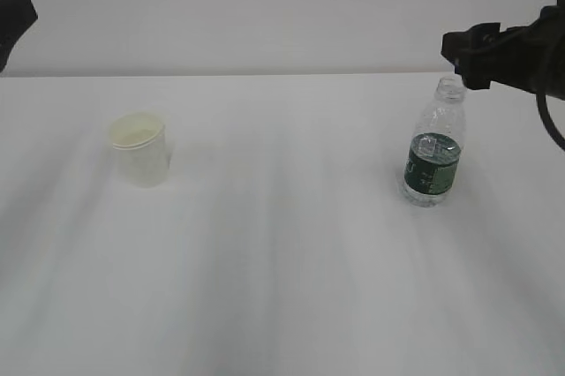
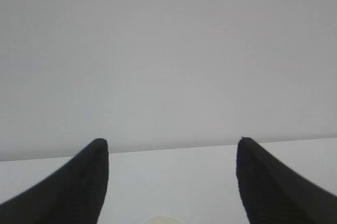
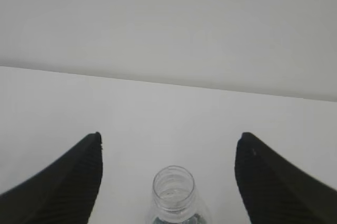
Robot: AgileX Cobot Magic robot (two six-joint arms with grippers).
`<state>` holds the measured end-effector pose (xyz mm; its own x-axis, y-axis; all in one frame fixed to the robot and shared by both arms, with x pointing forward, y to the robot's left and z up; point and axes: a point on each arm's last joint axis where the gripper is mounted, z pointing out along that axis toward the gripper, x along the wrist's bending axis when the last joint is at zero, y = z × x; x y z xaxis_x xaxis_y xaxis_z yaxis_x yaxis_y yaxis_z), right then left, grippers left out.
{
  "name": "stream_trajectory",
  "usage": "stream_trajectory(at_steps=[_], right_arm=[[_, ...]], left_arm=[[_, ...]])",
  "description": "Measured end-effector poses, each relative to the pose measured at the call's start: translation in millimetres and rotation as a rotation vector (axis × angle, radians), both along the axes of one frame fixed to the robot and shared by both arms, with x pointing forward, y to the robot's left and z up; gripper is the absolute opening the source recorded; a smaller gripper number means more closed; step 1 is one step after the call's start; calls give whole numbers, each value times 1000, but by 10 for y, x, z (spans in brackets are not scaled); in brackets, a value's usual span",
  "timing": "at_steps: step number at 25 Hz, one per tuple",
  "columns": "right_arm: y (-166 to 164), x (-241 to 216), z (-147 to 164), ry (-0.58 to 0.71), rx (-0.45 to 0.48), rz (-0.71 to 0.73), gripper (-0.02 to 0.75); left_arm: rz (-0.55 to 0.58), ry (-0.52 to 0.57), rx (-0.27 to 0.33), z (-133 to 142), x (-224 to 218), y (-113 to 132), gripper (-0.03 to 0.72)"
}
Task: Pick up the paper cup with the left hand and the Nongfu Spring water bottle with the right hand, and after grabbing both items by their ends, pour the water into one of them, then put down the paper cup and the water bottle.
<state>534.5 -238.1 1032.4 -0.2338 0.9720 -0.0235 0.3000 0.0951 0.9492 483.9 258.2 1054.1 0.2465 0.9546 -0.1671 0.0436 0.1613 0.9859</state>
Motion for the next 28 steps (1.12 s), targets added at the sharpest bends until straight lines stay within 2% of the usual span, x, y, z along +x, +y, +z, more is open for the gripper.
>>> stream_trajectory(at_steps=[9,17,28], right_arm=[[-69,-258,286,9,-30,-13,588],[-132,-506,512,3,-36,-27,587],[-223,-882,781,-20,-38,-45,587]], left_arm=[[19,-25,26,244,-248,50,542],[34,-54,97,451,-556,101,540],[72,-107,102,644,-908,179,540]])
